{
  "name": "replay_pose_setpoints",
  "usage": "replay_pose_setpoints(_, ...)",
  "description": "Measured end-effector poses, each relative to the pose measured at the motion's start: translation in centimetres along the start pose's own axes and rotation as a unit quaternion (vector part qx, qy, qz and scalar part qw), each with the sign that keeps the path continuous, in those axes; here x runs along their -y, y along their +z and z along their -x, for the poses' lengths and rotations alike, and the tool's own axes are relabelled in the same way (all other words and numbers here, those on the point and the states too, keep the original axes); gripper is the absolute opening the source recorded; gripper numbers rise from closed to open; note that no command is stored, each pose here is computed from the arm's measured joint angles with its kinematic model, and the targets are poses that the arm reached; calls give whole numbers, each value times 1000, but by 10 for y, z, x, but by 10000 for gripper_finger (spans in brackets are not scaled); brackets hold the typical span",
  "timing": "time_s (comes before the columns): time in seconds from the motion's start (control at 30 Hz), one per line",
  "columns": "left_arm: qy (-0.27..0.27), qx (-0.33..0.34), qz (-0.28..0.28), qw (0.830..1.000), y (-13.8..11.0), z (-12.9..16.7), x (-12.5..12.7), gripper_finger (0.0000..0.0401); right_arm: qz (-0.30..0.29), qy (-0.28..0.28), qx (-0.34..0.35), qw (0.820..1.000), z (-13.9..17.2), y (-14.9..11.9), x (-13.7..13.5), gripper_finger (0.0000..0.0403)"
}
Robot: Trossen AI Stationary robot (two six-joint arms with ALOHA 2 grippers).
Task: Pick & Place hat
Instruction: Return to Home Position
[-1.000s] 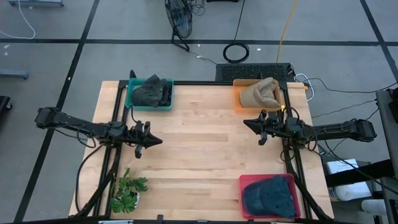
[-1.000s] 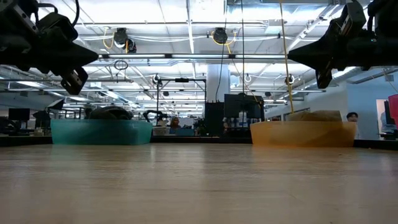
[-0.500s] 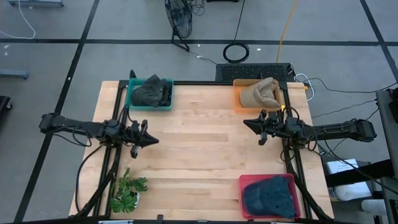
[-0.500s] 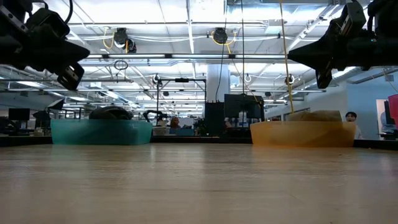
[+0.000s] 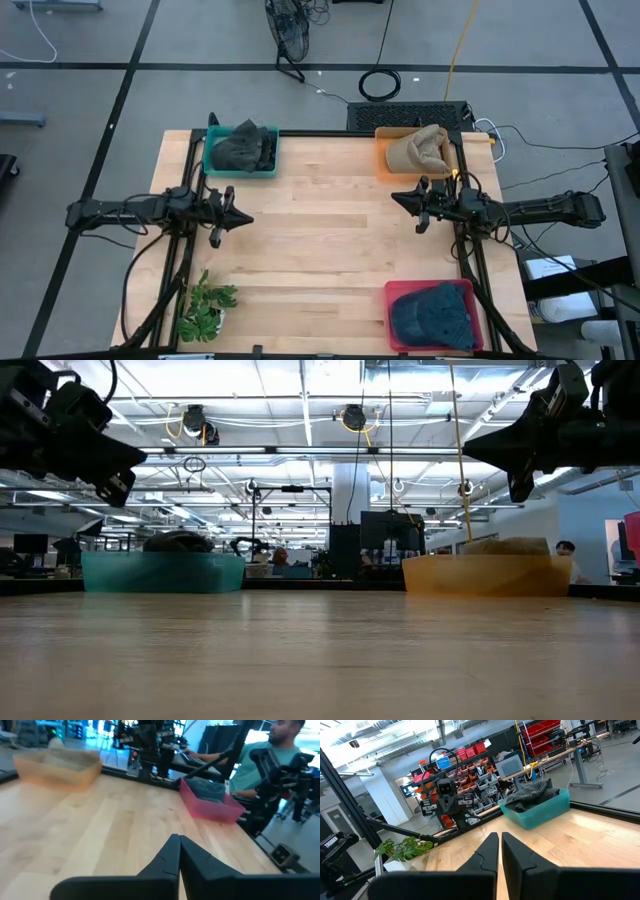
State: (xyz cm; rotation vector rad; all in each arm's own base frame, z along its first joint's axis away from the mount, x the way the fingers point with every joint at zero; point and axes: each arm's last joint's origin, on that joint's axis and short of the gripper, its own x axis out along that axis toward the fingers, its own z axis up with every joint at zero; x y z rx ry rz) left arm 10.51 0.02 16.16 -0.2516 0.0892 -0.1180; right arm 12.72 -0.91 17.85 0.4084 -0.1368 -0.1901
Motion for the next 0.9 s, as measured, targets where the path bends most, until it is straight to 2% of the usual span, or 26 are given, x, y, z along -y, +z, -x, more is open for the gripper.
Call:
replay_pose_setpoints(0.1, 13, 3, -8, 1000, 1, 1, -3, 8, 13, -3, -6, 1000, 0, -1, 1, 2)
replay_pose_setpoints(0.3, 59, 6, -8, 998, 2, 2, -11, 4, 118, -7, -25, 993, 0, -5, 2, 2)
replay_pose_setpoints(0.47, 80, -1, -39, 996, 1, 1, -14, 31, 202, -12, -56, 978, 1, -10, 4, 2)
replay_pose_setpoints(0.67, 100, -12, -45, 994, -1, 0, -16, 55, 213, -16, -81, 974, 1, -15, 6, 2)
replay_pose_setpoints(0.9, 114, -10, -44, 992, -1, 1, -17, 52, 227, -16, -89, 970, 1, -16, 7, 2)
